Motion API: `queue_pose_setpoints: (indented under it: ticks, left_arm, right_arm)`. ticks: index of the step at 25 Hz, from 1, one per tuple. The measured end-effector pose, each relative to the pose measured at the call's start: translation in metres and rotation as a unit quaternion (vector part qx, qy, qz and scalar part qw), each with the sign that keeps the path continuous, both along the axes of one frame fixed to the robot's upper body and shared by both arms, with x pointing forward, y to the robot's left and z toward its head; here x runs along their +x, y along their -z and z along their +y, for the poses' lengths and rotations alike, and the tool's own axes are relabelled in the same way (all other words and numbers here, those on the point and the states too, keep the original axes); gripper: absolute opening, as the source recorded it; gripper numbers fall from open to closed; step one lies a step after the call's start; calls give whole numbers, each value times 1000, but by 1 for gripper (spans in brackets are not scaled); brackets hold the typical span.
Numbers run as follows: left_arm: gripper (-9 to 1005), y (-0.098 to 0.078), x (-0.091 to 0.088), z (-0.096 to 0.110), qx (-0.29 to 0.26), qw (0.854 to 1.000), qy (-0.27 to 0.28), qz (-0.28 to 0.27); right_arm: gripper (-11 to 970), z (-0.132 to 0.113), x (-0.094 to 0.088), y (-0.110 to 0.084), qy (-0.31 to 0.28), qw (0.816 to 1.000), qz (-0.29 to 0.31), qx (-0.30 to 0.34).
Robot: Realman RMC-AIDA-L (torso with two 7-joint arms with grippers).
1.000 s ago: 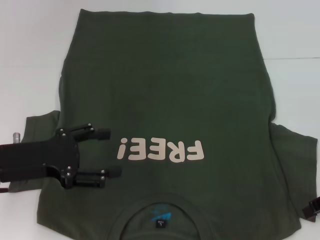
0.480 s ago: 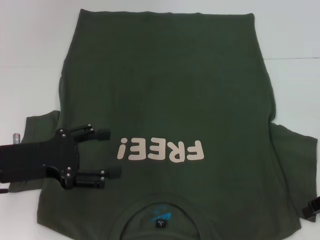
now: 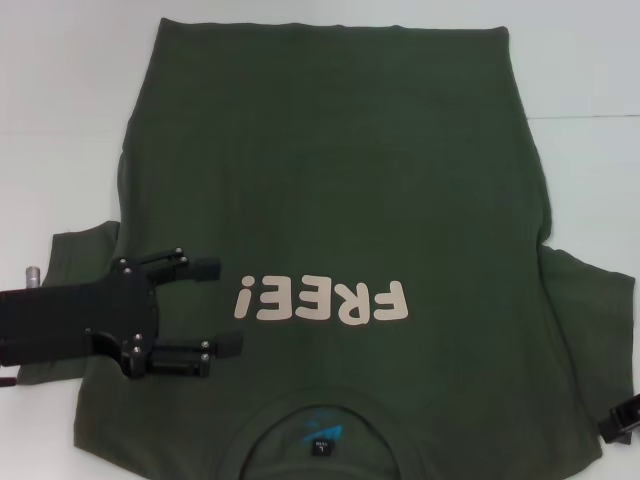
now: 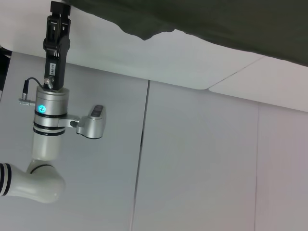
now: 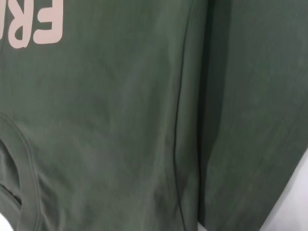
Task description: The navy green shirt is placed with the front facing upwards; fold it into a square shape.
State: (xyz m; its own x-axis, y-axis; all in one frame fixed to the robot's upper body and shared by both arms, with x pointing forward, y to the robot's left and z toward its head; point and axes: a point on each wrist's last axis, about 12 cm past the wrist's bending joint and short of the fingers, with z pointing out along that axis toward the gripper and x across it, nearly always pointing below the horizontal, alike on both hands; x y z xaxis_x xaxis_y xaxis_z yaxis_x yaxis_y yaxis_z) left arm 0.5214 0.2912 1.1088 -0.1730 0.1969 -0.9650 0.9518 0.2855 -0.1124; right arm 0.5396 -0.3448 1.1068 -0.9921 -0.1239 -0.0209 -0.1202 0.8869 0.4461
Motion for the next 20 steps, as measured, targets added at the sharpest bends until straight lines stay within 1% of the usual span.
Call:
queue_pose_setpoints:
  ticks: [20]
  left_arm:
    - [933,2,1,-1,2,1000,-3,1]
  right_arm:
    - [737,5,7,1,-2,1000,-8,-1]
